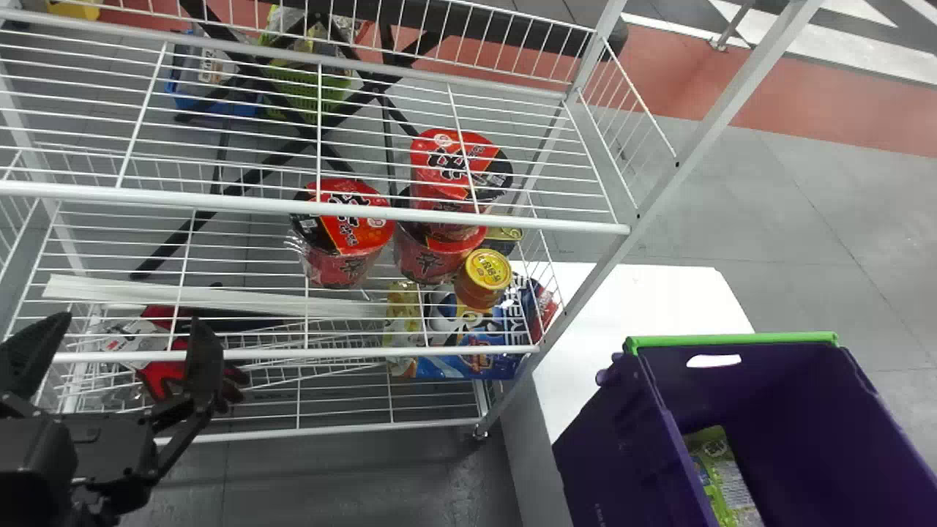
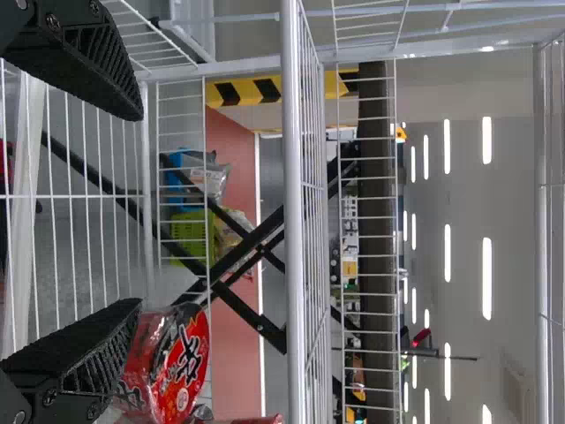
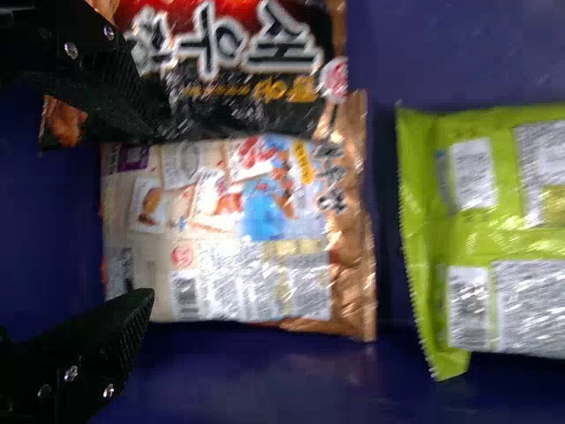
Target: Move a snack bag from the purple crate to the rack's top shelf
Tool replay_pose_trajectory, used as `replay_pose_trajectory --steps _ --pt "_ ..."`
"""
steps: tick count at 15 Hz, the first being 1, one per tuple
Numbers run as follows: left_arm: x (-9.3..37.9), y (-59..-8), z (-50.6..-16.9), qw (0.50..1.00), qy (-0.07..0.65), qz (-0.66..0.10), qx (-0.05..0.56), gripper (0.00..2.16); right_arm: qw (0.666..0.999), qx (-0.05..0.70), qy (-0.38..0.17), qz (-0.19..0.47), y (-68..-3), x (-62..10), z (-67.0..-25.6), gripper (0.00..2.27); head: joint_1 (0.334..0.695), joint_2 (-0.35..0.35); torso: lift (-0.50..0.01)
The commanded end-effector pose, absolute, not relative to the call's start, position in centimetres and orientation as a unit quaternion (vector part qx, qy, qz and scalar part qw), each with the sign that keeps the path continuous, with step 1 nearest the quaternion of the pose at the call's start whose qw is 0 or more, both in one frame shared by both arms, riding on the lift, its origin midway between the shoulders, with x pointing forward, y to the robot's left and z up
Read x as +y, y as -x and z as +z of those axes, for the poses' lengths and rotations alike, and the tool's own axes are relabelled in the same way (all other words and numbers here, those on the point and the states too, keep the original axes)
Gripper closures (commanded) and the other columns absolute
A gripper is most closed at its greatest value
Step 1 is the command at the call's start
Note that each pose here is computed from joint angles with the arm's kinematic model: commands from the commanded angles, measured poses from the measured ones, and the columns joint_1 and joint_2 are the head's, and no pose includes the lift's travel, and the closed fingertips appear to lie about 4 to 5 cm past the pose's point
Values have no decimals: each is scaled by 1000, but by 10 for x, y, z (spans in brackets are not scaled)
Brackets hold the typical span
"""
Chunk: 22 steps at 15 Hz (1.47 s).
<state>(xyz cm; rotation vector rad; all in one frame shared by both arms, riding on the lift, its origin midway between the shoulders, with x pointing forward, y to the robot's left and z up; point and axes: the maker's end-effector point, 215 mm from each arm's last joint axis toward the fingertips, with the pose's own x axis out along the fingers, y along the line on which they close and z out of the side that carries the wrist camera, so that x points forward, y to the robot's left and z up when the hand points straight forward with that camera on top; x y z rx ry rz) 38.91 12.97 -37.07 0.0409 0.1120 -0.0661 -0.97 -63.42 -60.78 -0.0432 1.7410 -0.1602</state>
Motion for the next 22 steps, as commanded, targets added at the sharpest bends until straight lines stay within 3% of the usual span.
replay_pose_trajectory --steps 1,11,22 --pt "130 -389 -372 998 -20 -33 57 60 623 777 39 -81 28 -643 -610 188 695 -350 -464" --pt "127 -390 -378 997 -16 -38 58 60 606 789 54 -81 51 -642 -631 181 695 -350 -464" --pt "121 -395 -386 997 -13 -47 61 60 658 744 -21 -119 56 -665 -620 144 695 -350 -464"
